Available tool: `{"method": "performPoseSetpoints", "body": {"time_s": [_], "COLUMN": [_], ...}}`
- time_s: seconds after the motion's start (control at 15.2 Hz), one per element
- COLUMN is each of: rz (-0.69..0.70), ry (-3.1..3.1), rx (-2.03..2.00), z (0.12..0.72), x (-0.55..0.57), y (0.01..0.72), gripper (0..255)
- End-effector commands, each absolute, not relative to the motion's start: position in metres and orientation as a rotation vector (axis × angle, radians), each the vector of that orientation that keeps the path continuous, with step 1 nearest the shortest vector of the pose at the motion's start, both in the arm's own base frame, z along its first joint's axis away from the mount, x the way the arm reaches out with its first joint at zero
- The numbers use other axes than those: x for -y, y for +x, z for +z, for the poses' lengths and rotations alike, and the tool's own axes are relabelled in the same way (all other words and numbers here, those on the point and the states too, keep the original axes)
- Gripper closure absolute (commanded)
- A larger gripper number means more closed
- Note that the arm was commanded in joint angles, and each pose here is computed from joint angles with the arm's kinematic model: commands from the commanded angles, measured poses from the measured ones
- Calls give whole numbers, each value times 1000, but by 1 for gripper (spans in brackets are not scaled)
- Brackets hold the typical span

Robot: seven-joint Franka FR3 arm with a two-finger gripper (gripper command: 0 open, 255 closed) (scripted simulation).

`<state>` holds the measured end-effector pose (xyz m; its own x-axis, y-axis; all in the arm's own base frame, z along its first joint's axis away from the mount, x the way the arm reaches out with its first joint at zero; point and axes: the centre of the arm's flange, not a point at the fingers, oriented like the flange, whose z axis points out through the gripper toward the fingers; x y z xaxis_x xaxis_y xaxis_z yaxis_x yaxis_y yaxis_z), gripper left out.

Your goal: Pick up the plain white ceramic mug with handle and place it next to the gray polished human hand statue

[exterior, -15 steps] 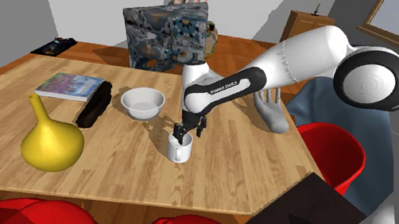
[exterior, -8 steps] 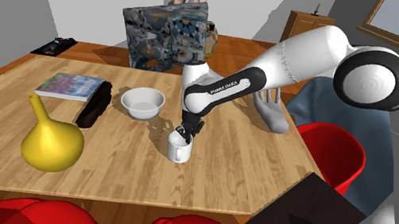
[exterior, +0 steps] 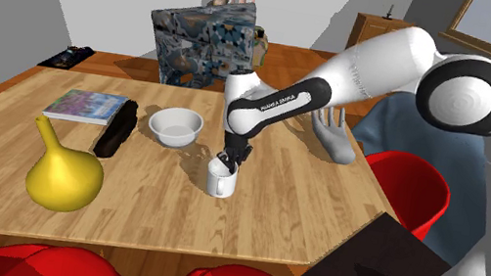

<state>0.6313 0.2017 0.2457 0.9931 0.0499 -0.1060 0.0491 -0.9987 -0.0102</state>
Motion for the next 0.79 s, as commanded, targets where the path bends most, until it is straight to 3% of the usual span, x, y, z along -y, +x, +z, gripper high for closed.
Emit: {"method": "performPoseSetpoints", "body": {"time_s": [0.0,0.73], "rz": [166,166], "ry": [-3128,-3128], "rx": [78,78], "z": [256,315], "x": [-203,-203], "y": [631,631], "gripper": [255,255]}}
